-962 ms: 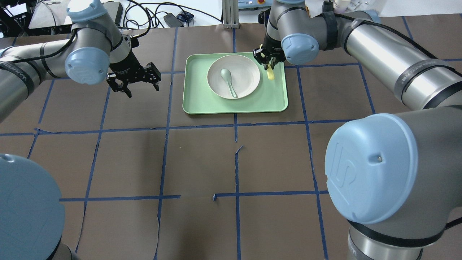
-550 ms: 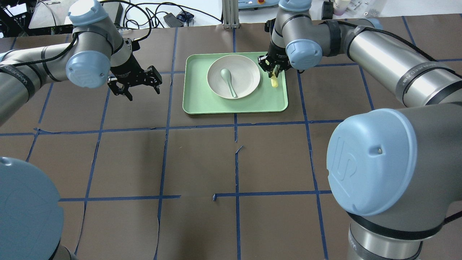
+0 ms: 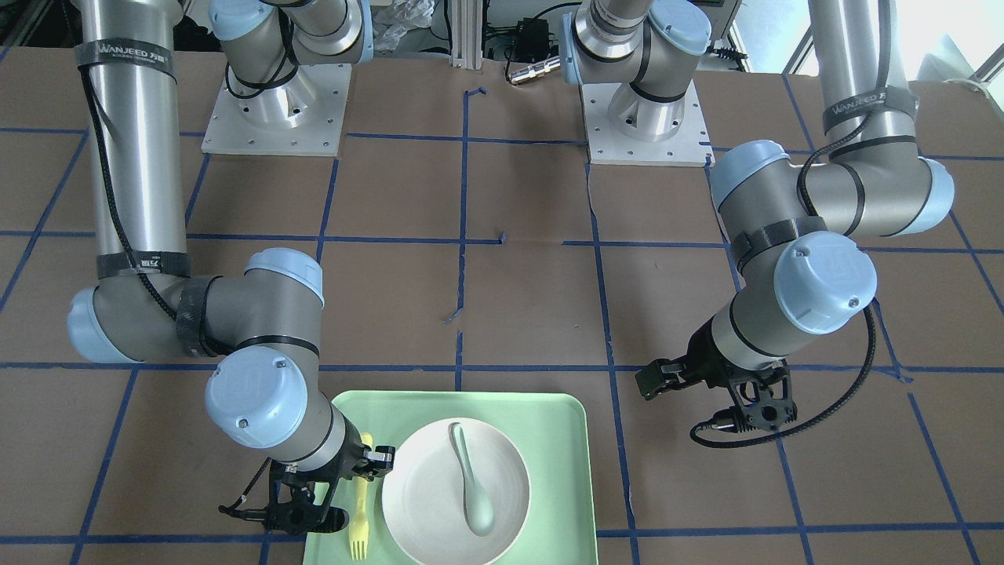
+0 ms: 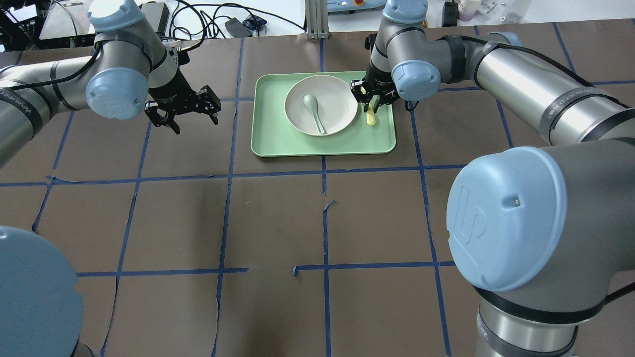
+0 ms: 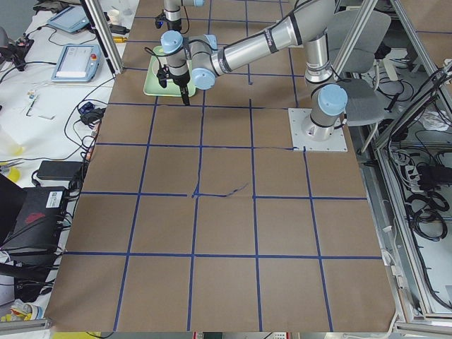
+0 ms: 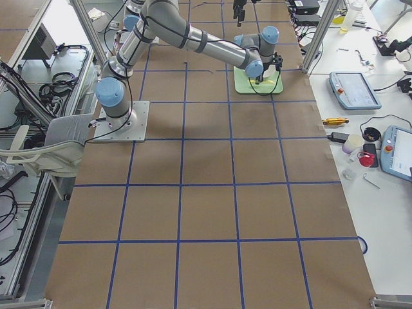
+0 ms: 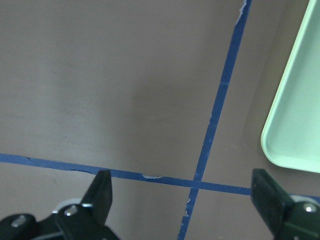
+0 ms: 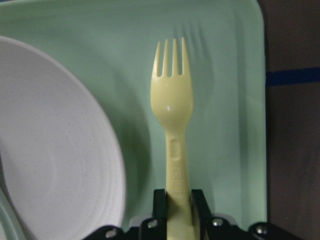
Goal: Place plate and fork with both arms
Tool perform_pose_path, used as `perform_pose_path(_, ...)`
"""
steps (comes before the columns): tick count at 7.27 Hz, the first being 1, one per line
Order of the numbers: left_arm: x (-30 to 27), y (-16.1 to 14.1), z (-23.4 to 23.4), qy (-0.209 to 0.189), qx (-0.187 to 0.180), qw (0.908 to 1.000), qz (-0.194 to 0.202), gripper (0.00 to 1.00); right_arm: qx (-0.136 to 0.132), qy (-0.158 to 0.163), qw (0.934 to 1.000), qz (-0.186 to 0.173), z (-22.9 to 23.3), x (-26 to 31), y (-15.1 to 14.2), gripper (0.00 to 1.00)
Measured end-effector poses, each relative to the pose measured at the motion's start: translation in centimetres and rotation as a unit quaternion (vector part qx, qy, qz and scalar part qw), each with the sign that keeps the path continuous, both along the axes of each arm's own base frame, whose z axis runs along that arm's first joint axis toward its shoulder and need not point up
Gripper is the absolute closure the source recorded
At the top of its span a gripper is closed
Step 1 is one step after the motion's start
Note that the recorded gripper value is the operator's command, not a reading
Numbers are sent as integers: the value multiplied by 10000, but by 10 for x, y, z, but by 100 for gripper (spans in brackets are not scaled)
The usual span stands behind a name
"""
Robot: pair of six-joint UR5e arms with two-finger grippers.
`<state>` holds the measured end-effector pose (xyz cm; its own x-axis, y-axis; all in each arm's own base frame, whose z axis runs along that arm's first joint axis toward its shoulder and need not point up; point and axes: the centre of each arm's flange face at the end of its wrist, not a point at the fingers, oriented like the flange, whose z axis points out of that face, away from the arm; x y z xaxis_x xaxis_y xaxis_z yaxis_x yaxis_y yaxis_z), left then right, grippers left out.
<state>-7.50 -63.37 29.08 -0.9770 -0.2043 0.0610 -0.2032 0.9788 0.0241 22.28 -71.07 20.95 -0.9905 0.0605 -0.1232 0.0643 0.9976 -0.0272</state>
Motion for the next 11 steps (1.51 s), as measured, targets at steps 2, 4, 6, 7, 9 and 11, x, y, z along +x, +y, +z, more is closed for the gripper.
perform_pose_path(2, 1, -5, 38, -57, -369, 9993, -47, 0, -64, 149, 9993, 328, 12, -4, 9, 0)
perform_pose_path(4, 0, 0, 78, -148, -709, 9973, -105, 0, -128, 738, 9955, 588, 43, -17, 25, 0)
perform_pose_path(6, 4, 17, 100, -625, -591, 9962, -136, 0, 311, 945, 9918, 807, 107, -26, 64, 0)
perform_pose_path(7, 3, 30, 104, -759, -290, 9965, -171, 0, 513, 973, 9897, 916, 147, -29, 90, 0)
perform_pose_path(9, -2, 66, 118, -772, 392, 9959, -259, 0, 644, 950, 9889, 945, 210, -38, 132, 0)
perform_pose_path(11, -30, 86, 144, -763, 368, 9952, -483, 0, 608, 785, 9909, 913, 238, -40, 153, 0)
